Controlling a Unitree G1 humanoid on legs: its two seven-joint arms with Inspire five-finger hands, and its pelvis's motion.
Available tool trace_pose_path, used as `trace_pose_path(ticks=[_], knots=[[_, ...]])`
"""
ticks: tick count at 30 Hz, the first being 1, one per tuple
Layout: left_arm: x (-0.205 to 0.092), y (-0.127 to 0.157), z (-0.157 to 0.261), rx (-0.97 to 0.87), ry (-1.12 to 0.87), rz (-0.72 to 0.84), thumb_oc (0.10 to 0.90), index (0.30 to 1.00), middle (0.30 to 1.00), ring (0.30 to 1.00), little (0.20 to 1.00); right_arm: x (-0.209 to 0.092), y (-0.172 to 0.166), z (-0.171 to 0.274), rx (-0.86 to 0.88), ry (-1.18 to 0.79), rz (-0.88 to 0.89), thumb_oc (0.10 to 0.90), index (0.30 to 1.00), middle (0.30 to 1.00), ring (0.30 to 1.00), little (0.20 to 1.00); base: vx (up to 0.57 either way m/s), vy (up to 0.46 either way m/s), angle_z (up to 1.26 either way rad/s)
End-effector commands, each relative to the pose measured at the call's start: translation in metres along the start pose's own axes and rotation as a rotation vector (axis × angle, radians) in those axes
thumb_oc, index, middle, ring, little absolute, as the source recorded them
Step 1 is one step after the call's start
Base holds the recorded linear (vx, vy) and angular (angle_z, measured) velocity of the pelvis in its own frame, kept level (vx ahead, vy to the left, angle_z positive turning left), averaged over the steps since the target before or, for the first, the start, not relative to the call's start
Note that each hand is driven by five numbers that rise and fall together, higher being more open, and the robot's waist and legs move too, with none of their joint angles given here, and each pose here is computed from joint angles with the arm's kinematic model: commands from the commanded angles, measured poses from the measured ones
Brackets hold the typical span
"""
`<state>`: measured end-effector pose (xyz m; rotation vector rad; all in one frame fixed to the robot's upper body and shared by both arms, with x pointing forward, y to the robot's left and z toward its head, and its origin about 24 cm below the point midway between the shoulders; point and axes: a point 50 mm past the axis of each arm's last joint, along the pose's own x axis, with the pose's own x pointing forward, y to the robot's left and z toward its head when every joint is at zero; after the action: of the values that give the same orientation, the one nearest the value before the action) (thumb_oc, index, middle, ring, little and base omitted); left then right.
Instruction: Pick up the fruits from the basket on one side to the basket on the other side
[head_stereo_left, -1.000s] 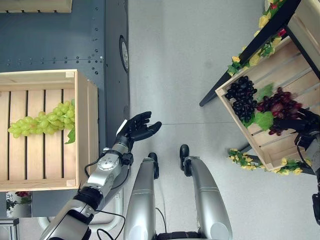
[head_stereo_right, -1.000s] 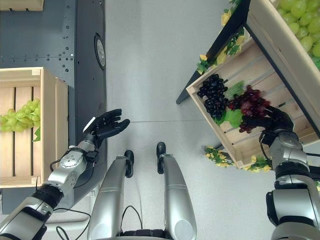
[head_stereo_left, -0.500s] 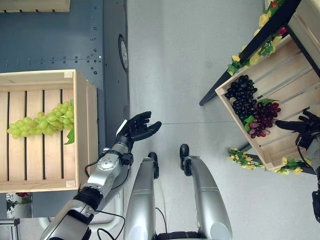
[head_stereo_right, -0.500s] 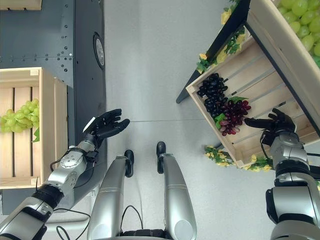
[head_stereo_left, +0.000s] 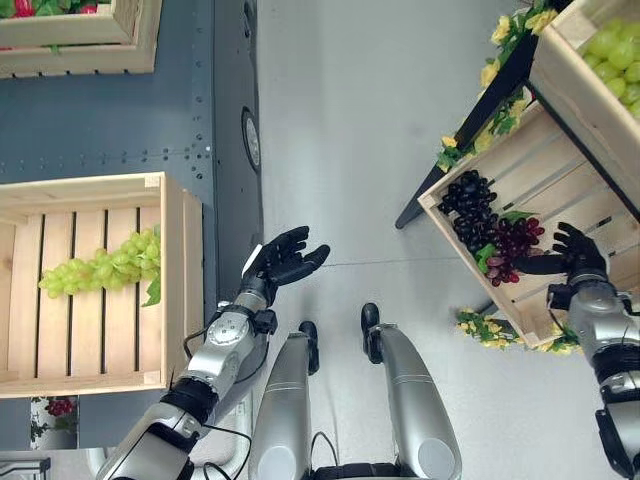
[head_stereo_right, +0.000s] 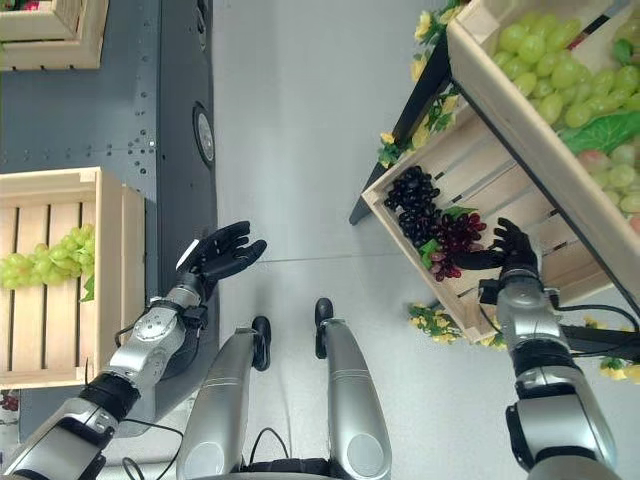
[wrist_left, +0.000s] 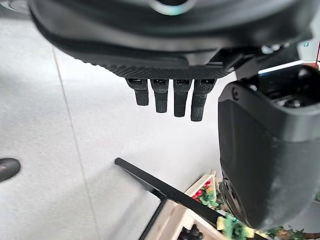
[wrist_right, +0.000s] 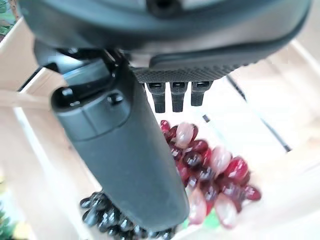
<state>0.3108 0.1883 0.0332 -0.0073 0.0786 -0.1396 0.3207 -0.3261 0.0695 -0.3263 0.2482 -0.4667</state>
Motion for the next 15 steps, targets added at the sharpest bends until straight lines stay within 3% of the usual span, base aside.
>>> trace_pose_path(ticks=[1,7,10,15], knots=[[0.000,-0.019,0.025,-0.032,-0.201,-0.032,0.800,0.900,0.900,0.900,0.900,0.000,-0.019,0.047,-0.030,-0.271,-0.143,0.800,0.900,0.900,0.900,0.900,0.00,0.059,0.03],[0.002,-0.027,0.036,-0.018,-0.296,-0.004,0.800,0.900,0.900,0.900,0.900,-0.015,0.017,0.063,-0.073,-0.430,-0.083,0.800,0.900,0.900,0.900,0.900,-0.01,0.052,0.05],[-0.009,-0.028,0.075,0.091,-0.616,0.146,0.800,0.900,0.900,0.900,0.900,-0.029,0.047,0.056,-0.171,-0.502,0.034,0.800,0.900,0.900,0.900,0.900,-0.01,0.009,0.07],[-0.018,-0.015,0.112,0.137,-0.840,0.350,0.800,0.900,0.900,0.900,0.900,-0.041,0.070,0.030,-0.251,-0.463,0.141,0.800,0.900,0.900,0.900,0.900,0.03,-0.039,0.27]])
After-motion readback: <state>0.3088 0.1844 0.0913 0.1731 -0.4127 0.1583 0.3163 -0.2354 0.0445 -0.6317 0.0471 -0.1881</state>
